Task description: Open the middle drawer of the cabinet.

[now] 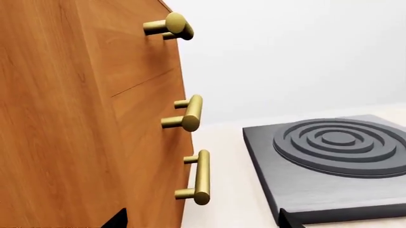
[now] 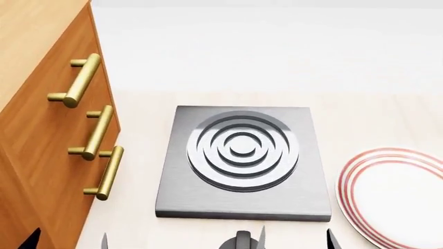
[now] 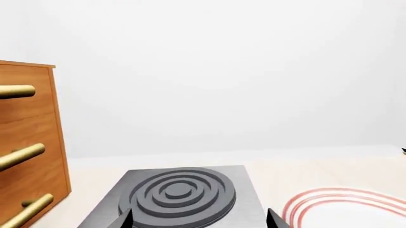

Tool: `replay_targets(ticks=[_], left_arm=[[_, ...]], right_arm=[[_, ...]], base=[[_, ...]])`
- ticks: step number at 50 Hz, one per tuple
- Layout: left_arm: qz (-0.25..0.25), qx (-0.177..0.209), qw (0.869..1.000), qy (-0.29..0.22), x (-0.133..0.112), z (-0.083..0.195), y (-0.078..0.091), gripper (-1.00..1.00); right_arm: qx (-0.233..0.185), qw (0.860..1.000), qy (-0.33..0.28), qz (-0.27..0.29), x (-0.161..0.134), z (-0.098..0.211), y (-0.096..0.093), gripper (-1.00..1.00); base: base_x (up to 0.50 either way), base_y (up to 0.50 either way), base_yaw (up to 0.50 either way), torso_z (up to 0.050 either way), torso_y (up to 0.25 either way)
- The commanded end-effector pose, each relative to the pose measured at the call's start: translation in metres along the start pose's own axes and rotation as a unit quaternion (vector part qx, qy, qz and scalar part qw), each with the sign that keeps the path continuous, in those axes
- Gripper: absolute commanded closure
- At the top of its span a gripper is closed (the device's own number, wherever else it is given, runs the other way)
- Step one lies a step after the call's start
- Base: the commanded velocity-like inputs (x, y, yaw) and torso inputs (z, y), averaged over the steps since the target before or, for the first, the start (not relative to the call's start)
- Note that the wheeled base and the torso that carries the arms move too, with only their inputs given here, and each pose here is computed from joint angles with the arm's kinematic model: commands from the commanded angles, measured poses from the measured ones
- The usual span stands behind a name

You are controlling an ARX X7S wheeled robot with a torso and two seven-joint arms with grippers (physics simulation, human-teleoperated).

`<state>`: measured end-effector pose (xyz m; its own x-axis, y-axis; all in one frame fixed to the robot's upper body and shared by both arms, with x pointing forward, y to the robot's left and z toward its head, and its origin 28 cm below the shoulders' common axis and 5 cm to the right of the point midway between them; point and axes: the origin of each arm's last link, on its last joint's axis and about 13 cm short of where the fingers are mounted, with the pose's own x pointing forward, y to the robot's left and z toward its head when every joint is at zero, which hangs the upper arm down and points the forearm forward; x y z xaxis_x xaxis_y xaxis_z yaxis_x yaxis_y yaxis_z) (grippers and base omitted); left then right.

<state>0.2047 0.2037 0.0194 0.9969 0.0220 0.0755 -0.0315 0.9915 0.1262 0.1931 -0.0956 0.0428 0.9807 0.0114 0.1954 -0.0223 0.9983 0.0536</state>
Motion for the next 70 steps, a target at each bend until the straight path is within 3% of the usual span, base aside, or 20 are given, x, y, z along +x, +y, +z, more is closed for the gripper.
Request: replay_targets(ticks=[1, 26, 29, 32, 33, 35, 36, 38, 39, 40, 44, 46, 48, 52, 54, 57, 61, 65, 70], left_arm=[[0.004, -0.001, 1.000, -0.003, 0.000, 0.000, 0.000, -1.00], [0.008, -0.017, 1.000, 0.011, 0.000, 0.003, -0.001, -1.00], [0.016, 0.003, 1.000, -0.013, -0.001, 0.015, -0.001, -1.00], [0.013, 0.055, 0.997, -0.045, 0.002, 0.036, -0.002, -1.00], [0.032, 0.119, 0.990, -0.074, 0.004, 0.047, -0.001, -1.00], [0.040, 0.186, 0.975, -0.116, 0.005, 0.062, -0.002, -1.00], [0.052, 0.234, 0.959, -0.152, 0.006, 0.076, -0.003, -1.00], [0.060, 0.269, 0.944, -0.180, 0.007, 0.088, -0.003, -1.00], [0.066, 0.296, 0.932, -0.200, 0.008, 0.096, -0.003, -1.00], [0.079, 0.335, 0.911, -0.229, 0.011, 0.110, -0.003, -1.00], [0.086, 0.385, 0.879, -0.269, 0.016, 0.135, -0.004, -1.00], [0.085, 0.431, 0.850, -0.292, 0.020, 0.146, -0.006, -1.00], [0.082, 0.447, 0.840, -0.297, 0.023, 0.151, -0.007, -1.00], [0.093, 0.501, 0.803, -0.309, 0.036, 0.163, -0.011, -1.00], [0.072, 0.517, 0.804, -0.286, 0.047, 0.165, -0.014, -1.00], [0.076, 0.560, 0.780, -0.269, 0.063, 0.166, -0.017, -1.00], [0.056, 0.587, 0.771, -0.240, 0.078, 0.168, -0.023, -1.00], [0.034, 0.588, 0.781, -0.208, 0.093, 0.165, -0.028, -1.00], [0.031, 0.598, 0.779, -0.189, 0.111, 0.161, -0.032, -1.00]], right_arm=[[-0.001, 1.000, -0.001, 0.000, 0.000, 0.001, 0.000, -1.00], [0.007, 1.000, -0.002, -0.002, -0.001, 0.004, -0.001, -1.00], [0.009, 1.000, -0.002, -0.004, 0.000, 0.011, -0.002, -1.00], [0.014, 1.000, -0.004, -0.009, -0.001, 0.007, -0.005, -1.00], [0.016, 1.000, -0.007, -0.014, -0.002, 0.007, -0.007, -1.00], [0.020, 1.000, -0.008, -0.014, -0.001, 0.014, -0.008, -1.00], [0.023, 1.000, -0.009, -0.015, -0.001, 0.015, -0.009, -1.00], [0.026, 0.999, -0.011, -0.017, -0.002, 0.011, -0.010, -1.00], [0.028, 0.999, -0.011, -0.017, -0.003, 0.010, -0.011, -1.00], [0.029, 0.999, -0.010, -0.020, -0.001, 0.016, -0.011, -1.00], [0.024, 0.999, -0.004, -0.021, -0.002, 0.016, -0.011, -1.00], [0.024, 1.000, -0.001, -0.019, -0.002, 0.015, -0.011, -1.00], [0.024, 1.000, 0.000, -0.019, -0.002, 0.011, -0.011, -1.00], [0.017, 1.000, 0.002, -0.017, -0.002, 0.009, -0.011, -1.00], [0.021, 1.000, 0.003, -0.016, -0.003, 0.010, -0.011, -1.00], [0.019, 1.000, 0.004, -0.011, -0.004, 0.012, -0.011, -1.00], [0.020, 1.000, 0.006, -0.013, -0.003, 0.012, -0.012, -1.00], [0.019, 1.000, 0.007, -0.013, -0.003, 0.012, -0.012, -1.00], [0.018, 1.000, 0.008, -0.010, -0.003, 0.012, -0.011, -1.00]], base=[[0.00, 0.00, 0.00, 0.000, 0.000], [0.17, 0.00, 0.00, 0.000, 0.000], [0.00, 0.00, 0.00, 0.000, 0.000], [0.00, 0.00, 0.00, 0.000, 0.000], [0.00, 0.00, 0.00, 0.000, 0.000], [0.00, 0.00, 0.00, 0.000, 0.000], [0.00, 0.00, 0.00, 0.000, 0.000], [0.00, 0.00, 0.00, 0.000, 0.000], [0.00, 0.00, 0.00, 0.000, 0.000], [0.00, 0.00, 0.00, 0.000, 0.000], [0.00, 0.00, 0.00, 0.000, 0.000], [0.00, 0.00, 0.00, 0.000, 0.000], [0.00, 0.00, 0.00, 0.000, 0.000], [0.00, 0.00, 0.00, 0.000, 0.000], [0.00, 0.00, 0.00, 0.000, 0.000], [0.00, 0.00, 0.00, 0.000, 0.000], [0.00, 0.00, 0.00, 0.000, 0.000], [0.00, 0.00, 0.00, 0.000, 0.000], [0.00, 0.00, 0.00, 0.000, 0.000]])
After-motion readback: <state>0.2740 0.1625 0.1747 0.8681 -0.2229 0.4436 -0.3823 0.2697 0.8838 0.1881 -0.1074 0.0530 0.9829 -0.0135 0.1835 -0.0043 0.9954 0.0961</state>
